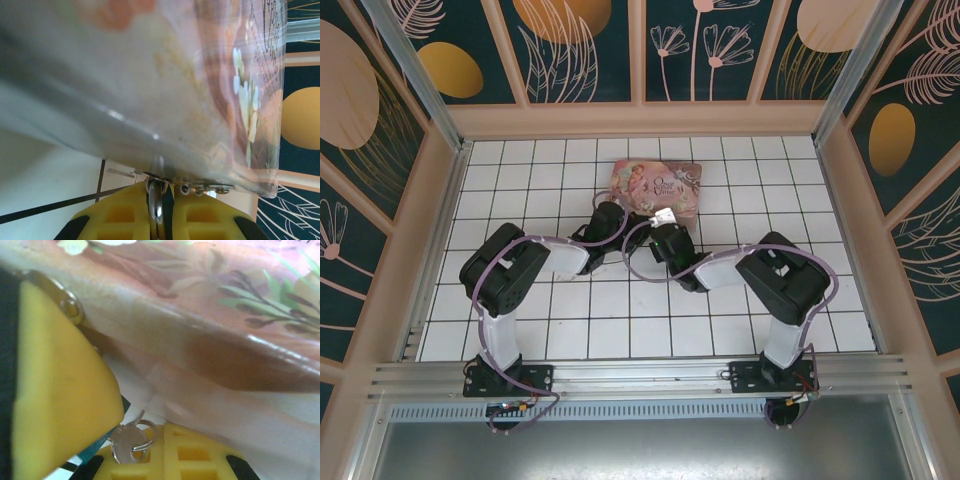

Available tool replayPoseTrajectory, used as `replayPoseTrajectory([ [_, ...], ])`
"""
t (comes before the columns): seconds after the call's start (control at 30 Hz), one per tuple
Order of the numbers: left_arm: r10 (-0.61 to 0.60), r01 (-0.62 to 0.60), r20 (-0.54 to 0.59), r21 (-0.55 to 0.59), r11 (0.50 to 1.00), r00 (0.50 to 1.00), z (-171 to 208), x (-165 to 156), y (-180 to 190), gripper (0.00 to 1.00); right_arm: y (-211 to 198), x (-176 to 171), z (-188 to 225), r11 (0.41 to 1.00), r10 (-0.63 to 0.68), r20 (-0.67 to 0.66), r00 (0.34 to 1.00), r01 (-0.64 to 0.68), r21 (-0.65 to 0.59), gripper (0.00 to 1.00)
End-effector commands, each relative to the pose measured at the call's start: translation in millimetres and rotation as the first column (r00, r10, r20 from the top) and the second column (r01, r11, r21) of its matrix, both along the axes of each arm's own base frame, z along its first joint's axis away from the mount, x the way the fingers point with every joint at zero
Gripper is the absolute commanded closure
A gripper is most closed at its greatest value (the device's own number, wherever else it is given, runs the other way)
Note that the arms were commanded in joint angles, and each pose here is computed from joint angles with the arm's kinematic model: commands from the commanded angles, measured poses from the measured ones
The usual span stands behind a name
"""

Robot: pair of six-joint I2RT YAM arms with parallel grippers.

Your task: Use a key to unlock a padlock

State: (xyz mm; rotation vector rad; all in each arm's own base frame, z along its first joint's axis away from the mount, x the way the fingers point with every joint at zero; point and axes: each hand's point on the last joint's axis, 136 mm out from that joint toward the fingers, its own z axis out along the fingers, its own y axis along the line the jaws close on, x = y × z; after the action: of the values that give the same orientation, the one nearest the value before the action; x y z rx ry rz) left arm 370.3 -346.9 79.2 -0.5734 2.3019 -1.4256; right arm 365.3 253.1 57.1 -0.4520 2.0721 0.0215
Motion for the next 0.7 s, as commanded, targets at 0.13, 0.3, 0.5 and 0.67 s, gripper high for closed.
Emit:
replayPoseTrajectory([
  [0.13,-0.089,0.089,-0.039,-0.014,0.996,0.995,-7.0,-22.9,-11.2,1.0,20.2,13.5,62.9,0.916,0.143,-0.049,0.988,-0.113,0.385,1.0],
  [0.3,-0.084,0.084,-0.035,0.001,0.996,0.996,-9.7,-21.2,-10.4,1.0,12.9,0.1,56.3,0.889,0.182,-0.12,0.976,-0.112,0.444,0.68],
  [0.5,-0.08,0.081,-0.024,0.037,0.996,0.996,-13.6,-18.9,-7.3,1.0,-10.5,-25.5,46.4,0.828,0.15,-0.196,0.969,-0.015,0.56,0.46],
  [0.67,-0.084,0.085,-0.02,0.067,0.994,0.996,-18.3,-20.1,-4.4,1.0,-20.2,-40.7,48.7,0.743,0.132,-0.24,0.962,0.064,0.667,0.38],
])
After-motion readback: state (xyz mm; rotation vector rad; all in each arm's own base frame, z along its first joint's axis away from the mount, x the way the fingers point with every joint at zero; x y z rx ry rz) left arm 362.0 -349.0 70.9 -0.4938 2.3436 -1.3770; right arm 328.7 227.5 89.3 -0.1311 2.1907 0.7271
